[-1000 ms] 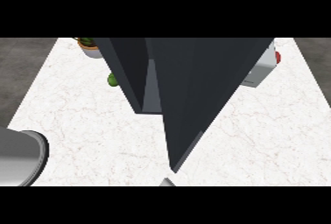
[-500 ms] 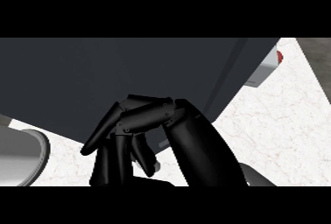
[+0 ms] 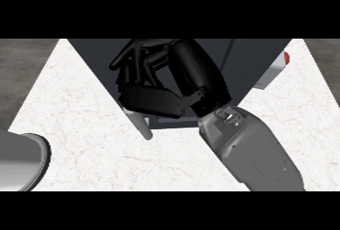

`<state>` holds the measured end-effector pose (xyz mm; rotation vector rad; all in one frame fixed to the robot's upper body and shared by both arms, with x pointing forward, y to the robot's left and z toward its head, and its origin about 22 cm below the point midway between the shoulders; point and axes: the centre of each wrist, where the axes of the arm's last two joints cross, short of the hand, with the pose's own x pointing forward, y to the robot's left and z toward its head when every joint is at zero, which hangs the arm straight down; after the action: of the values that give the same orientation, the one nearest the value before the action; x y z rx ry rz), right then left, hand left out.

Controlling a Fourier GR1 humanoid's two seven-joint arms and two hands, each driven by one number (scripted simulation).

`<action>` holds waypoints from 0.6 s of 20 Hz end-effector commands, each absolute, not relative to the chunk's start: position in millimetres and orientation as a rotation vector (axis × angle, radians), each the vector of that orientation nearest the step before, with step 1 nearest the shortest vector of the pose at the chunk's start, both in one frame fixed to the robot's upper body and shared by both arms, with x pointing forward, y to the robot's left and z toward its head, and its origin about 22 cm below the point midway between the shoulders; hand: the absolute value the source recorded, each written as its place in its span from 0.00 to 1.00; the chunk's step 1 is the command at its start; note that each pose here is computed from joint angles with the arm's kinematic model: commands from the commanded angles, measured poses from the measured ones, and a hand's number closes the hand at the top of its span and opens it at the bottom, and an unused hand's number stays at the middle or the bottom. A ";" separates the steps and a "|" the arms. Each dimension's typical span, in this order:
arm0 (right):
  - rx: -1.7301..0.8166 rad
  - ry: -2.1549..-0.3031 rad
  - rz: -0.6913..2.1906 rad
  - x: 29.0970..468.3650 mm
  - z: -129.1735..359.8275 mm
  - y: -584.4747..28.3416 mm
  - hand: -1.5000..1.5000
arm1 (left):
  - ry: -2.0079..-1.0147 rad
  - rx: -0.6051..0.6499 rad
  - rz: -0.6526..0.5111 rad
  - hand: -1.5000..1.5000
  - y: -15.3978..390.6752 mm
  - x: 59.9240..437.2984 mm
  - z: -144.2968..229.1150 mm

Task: Pick up the bottled water, place it into the cabinet and close the cabinet

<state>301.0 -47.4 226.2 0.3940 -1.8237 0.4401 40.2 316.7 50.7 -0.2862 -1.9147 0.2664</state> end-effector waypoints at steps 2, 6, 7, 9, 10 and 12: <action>0.374 -1.760 0.446 340.4 203.3 -46.6 1.00 | -1.907 -0.262 0.286 1.00 323.0 23.3 49.4; 0.338 -1.759 0.425 365.0 183.8 -54.7 1.00 | -1.916 -0.288 0.249 1.00 327.4 38.7 48.1; 0.317 -1.753 0.416 373.3 187.3 -54.0 1.00 | -1.905 -0.287 0.261 1.00 321.7 41.1 48.2; 0.287 -1.741 0.424 378.8 200.3 -46.8 1.00 | -1.916 -0.306 0.251 1.00 326.7 45.8 48.6; 0.294 -1.737 0.411 379.4 177.3 -50.0 1.00 | -1.928 -0.296 0.251 1.00 330.2 52.8 52.4; 0.267 -1.745 0.415 385.2 185.9 -54.9 1.00 | -1.924 -0.305 0.273 1.00 324.3 49.7 52.1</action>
<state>351.2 -36.1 200.6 0.4092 -1.8139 0.5136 46.4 326.1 50.6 -0.2919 -1.9205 0.2607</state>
